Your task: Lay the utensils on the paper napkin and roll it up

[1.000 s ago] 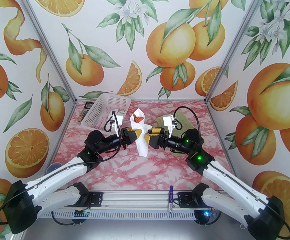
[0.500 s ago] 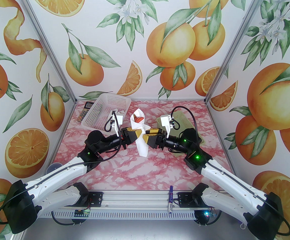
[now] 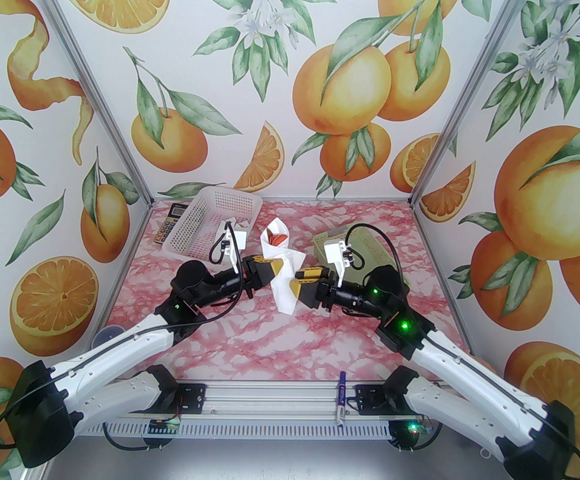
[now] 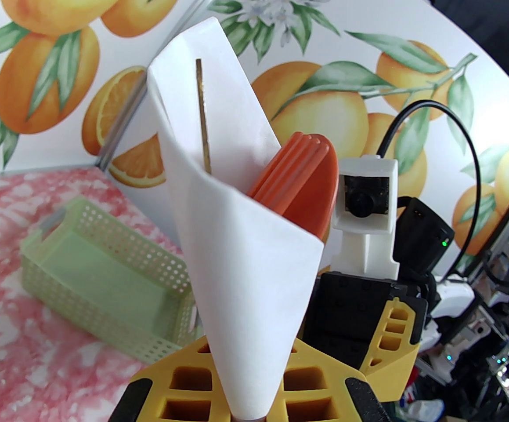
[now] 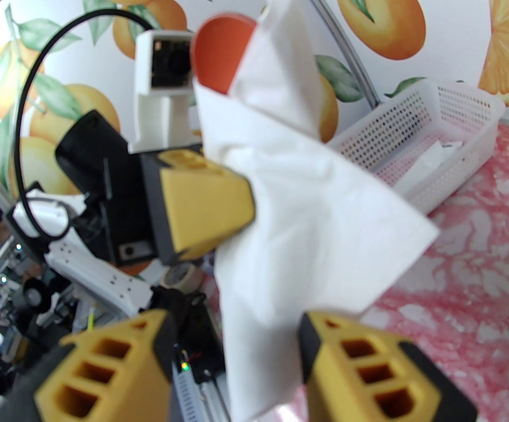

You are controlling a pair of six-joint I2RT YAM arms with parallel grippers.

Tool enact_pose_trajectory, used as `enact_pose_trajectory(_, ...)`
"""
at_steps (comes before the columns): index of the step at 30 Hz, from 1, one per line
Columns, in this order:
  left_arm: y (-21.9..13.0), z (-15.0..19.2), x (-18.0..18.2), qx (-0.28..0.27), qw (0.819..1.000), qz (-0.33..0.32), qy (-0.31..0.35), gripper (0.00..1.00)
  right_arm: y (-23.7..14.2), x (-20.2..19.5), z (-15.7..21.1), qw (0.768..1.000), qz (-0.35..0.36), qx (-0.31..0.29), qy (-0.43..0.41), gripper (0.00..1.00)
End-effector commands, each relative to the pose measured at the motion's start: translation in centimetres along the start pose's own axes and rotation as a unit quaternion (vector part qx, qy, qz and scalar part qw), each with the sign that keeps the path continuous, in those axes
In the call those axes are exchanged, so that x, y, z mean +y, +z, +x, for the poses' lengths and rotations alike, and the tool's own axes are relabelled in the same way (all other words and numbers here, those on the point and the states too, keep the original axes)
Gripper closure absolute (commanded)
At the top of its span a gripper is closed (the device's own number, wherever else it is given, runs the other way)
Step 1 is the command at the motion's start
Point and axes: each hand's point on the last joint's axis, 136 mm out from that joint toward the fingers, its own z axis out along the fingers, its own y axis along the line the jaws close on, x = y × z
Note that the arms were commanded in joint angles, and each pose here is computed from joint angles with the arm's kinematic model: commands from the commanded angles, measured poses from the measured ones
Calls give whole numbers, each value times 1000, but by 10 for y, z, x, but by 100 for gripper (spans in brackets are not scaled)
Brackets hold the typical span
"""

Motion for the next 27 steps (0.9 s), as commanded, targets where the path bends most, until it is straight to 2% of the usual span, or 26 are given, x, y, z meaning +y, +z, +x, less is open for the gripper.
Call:
enact_pose_trajectory(1,-3,-11,-10,-13,1000,4,19,100,-4,3,-1,1000,9,1,-10,49)
enact_pose_trajectory(6,-2,-10,-8,-11,1000,1,17,100,1,7,3,1000,-1,7,-6,53)
enact_pose_trajectory(16,-1,-12,-15,-15,1000,22,9,100,15,-9,4,1000,25,12,-11,49)
enact_pose_trajectory(27,0,-14,-23,-15,999,42,4,100,26,5,-5,1000,-26,4,-10,55)
